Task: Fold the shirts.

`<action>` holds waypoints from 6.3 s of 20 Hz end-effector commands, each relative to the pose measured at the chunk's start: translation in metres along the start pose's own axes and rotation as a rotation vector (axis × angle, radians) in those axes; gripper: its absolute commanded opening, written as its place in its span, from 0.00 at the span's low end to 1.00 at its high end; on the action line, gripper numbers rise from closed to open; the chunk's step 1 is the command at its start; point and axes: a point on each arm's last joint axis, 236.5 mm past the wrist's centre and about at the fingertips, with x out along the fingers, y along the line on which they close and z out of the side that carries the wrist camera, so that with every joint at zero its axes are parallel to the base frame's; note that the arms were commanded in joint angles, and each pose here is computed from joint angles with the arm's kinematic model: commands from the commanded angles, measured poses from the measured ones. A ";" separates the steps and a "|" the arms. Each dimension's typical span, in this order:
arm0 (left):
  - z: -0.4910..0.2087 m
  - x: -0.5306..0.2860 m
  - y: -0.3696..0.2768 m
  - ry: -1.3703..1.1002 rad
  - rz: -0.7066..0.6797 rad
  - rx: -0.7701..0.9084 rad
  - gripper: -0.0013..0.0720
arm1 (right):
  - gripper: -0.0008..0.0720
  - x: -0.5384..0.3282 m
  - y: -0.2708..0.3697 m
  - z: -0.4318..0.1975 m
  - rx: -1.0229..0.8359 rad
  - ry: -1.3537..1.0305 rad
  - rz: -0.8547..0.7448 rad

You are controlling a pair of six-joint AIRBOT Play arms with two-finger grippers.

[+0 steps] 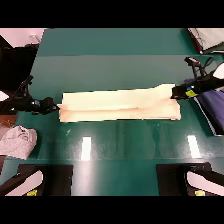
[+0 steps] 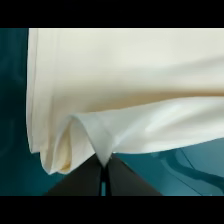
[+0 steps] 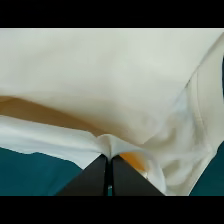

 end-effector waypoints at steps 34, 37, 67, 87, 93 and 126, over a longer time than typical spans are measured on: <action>-0.031 0.047 -0.142 0.158 -0.169 0.248 0.05 | 0.79 0.091 -0.048 0.008 0.132 0.197 0.562; -0.031 0.047 -0.142 0.158 -0.168 0.248 0.05 | 0.77 0.093 -0.036 0.005 0.102 0.221 0.570; -0.037 0.226 -0.247 0.289 -0.207 0.384 0.05 | 0.03 -0.114 0.213 0.065 -0.467 -0.126 0.537; 0.113 0.006 -0.163 0.182 0.145 0.571 0.05 | 0.03 -0.035 0.333 0.039 -0.582 -0.054 0.639; 0.147 -0.129 -0.109 -0.043 0.345 0.479 0.05 | 0.04 -0.004 0.381 0.035 -0.615 -0.106 0.671; 0.123 -0.122 -0.143 -0.034 0.135 0.472 0.05 | 0.84 0.163 0.243 0.016 -0.073 0.234 0.617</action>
